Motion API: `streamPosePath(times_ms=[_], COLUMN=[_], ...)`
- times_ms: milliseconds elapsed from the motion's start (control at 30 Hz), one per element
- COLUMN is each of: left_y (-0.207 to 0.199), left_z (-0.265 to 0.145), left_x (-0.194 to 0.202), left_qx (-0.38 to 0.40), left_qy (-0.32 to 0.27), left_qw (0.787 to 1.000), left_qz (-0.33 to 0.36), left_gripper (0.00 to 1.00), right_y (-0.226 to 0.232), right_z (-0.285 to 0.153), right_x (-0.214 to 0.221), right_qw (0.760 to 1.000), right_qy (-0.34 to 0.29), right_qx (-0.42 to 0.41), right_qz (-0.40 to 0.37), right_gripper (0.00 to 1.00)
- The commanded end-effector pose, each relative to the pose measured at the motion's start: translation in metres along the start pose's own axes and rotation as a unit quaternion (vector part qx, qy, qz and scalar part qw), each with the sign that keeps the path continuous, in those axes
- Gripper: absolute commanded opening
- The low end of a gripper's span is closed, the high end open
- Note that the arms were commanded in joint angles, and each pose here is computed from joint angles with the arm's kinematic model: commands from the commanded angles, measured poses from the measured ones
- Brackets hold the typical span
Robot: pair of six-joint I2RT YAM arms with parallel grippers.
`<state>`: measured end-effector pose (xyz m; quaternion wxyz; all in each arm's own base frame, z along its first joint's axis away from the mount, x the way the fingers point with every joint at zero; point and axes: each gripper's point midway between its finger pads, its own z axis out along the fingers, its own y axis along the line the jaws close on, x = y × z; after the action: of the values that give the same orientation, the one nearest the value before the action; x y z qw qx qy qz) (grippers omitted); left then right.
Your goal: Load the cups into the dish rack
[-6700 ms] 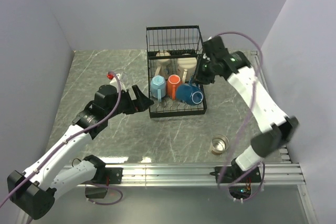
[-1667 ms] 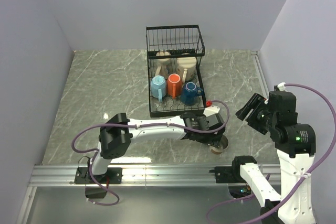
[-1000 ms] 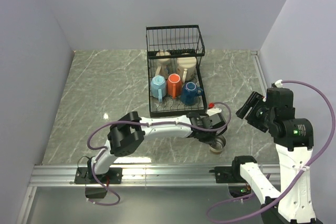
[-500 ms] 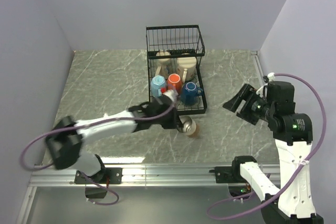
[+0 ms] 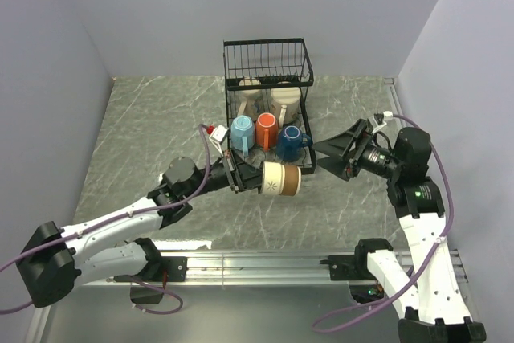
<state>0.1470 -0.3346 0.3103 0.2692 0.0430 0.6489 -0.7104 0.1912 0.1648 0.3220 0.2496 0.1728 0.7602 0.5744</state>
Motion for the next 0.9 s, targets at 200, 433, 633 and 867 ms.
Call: streamPosePath(times_ms=[200,433,633,867], left_y=[-0.06,-0.058,-0.054,-0.049], left_z=[-0.019,-0.01,0.0,0.008], left_x=[-0.023,-0.025,-0.027,-0.028], left_qx=[0.177,0.189,0.187,0.183], left_qy=[-0.07,-0.067,-0.06,-0.056], left_qw=[0.981,0.978,0.979,0.98], left_qz=[-0.043,-0.05,-0.051,-0.054], left_gripper=[0.0,0.0,0.0,0.0], right_y=[0.055,0.066,0.069,0.075], right_z=[-0.008,0.009,0.014,0.018], right_x=[0.02,0.042,0.054,0.061], right_qw=[0.992,0.991,0.988,0.986], right_qy=[0.043,0.076,0.093,0.109], right_qx=[-0.114,-0.11,-0.115,-0.122], right_qz=[-0.025,-0.032,-0.034,-0.033], right_gripper=[0.88,0.88,0.88,0.89])
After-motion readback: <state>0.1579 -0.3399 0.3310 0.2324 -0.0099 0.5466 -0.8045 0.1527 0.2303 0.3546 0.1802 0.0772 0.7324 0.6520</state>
